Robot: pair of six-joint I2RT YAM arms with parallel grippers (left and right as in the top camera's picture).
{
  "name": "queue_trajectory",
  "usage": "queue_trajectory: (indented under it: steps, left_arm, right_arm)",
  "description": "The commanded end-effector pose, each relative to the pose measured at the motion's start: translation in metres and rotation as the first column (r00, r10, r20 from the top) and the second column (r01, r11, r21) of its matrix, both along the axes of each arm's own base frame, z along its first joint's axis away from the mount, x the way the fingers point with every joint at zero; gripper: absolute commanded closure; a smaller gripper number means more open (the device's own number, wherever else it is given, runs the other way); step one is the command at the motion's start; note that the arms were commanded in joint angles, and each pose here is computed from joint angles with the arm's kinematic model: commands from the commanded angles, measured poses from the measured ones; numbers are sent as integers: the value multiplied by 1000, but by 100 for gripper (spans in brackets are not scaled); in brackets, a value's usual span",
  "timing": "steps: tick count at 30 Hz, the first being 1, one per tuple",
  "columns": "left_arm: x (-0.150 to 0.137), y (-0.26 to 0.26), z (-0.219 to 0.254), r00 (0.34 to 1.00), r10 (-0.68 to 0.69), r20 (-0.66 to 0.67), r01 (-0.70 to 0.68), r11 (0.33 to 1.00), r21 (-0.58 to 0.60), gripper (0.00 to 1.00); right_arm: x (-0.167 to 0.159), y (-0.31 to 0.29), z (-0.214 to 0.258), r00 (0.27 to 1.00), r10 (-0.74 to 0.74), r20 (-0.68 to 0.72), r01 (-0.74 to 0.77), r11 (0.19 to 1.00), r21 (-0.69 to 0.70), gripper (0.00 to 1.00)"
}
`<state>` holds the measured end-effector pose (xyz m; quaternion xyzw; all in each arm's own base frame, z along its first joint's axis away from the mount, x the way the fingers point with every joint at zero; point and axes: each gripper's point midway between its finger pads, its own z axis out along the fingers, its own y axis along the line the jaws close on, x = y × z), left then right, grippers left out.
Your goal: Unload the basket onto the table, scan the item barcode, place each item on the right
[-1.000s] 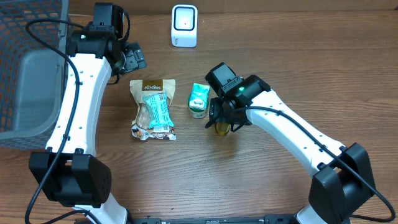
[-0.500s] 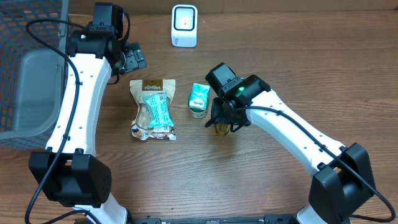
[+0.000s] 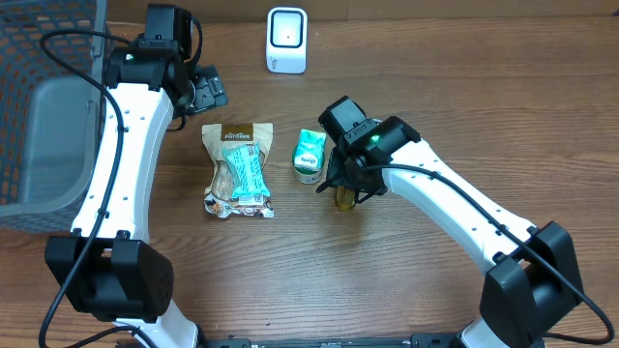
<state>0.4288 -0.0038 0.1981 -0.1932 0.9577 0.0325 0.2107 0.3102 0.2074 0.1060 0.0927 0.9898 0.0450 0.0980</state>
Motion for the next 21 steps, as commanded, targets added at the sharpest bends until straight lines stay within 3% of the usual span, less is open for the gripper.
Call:
queue_trajectory:
  steps: [1,11,16,21]
  left_arm:
    - [1,-3,9,1000,-18,24,18,1000,3,0]
    - [1,-3,9,1000,-18,24,18,1000,3,0]
    - [1,-3,9,1000,-18,24,18,1000,3,1]
    - [1,-3,9,1000,-18,24,18,1000,3,0]
  right_arm:
    - [-1,-2,-7,998,-64,-10,64,998,-9,42]
    - [-3,-4,-8,998,-65,-18,64,998,-19,55]
    - [-1,-11,1,997,-80,-14,80,997,-16,71]
    - [7,-30,34,992,-124,7,124,991,48,73]
